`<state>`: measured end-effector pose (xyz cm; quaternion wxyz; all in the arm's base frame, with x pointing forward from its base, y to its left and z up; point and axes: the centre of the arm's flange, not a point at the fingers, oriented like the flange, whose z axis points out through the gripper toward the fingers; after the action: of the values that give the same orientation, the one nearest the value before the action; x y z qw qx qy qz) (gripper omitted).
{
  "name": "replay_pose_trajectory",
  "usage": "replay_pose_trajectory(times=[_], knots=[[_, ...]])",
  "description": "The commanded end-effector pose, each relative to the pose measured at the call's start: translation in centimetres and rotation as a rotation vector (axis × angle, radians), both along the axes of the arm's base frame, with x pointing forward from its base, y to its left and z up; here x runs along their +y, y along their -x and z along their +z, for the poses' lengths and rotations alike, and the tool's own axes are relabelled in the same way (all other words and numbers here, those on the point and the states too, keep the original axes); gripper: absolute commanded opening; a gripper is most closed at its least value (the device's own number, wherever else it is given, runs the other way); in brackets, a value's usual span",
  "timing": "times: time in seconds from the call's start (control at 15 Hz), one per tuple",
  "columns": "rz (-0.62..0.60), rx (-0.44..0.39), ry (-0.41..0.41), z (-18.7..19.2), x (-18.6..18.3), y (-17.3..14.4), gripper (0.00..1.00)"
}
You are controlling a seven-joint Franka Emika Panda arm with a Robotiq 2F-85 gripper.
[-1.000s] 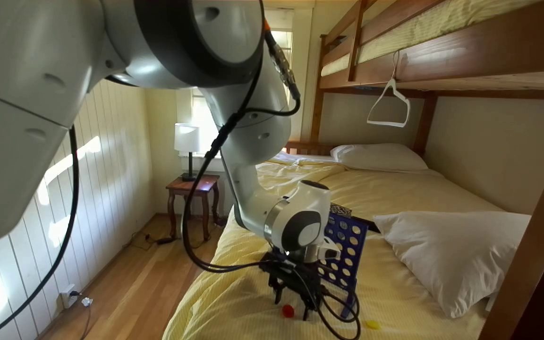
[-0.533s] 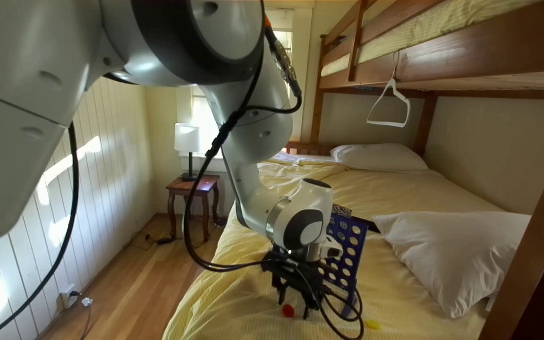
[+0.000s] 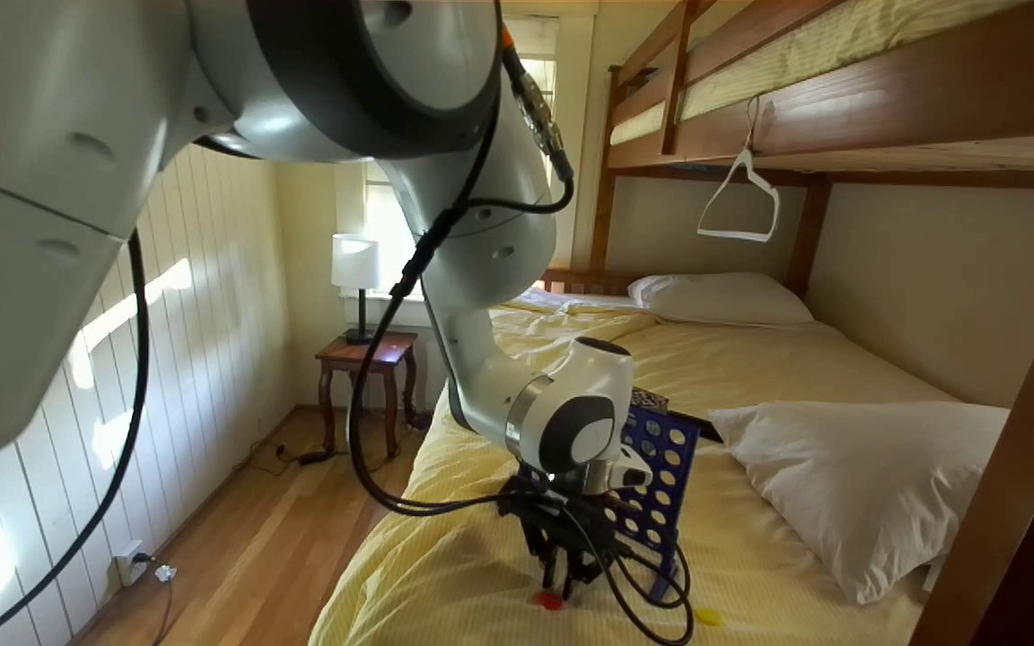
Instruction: Put one orange chip in the blue gameboard.
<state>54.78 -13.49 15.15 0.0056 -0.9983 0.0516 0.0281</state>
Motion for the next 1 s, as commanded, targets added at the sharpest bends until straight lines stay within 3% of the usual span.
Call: replay_pose_trajectory(times=[0.0, 0.07, 0.13, 0.2, 0.33, 0.6, 0.67, 0.8, 0.87, 0.93], knots=[[0.023, -0.006, 0.009, 0.75, -0.04, 0.23, 0.36], [0.022, -0.007, 0.01, 0.8, 0.0, 0.19, 0.4], [0.022, -0.007, 0.01, 0.81, 0.0, 0.21, 0.61], [0.022, -0.008, 0.01, 0.88, 0.03, 0.21, 0.63], [0.029, -0.005, 0.009, 0.96, -0.02, 0.29, 0.76], [0.054, 0.002, 0.016, 1.17, -0.17, 0.62, 0.81], [0.06, 0.003, 0.019, 1.21, -0.19, 0.63, 0.74], [0.072, 0.012, 0.03, 1.18, -0.27, 0.67, 0.71], [0.08, 0.019, 0.035, 1.14, -0.31, 0.67, 0.65], [0.089, 0.027, 0.039, 1.09, -0.36, 0.68, 0.68]])
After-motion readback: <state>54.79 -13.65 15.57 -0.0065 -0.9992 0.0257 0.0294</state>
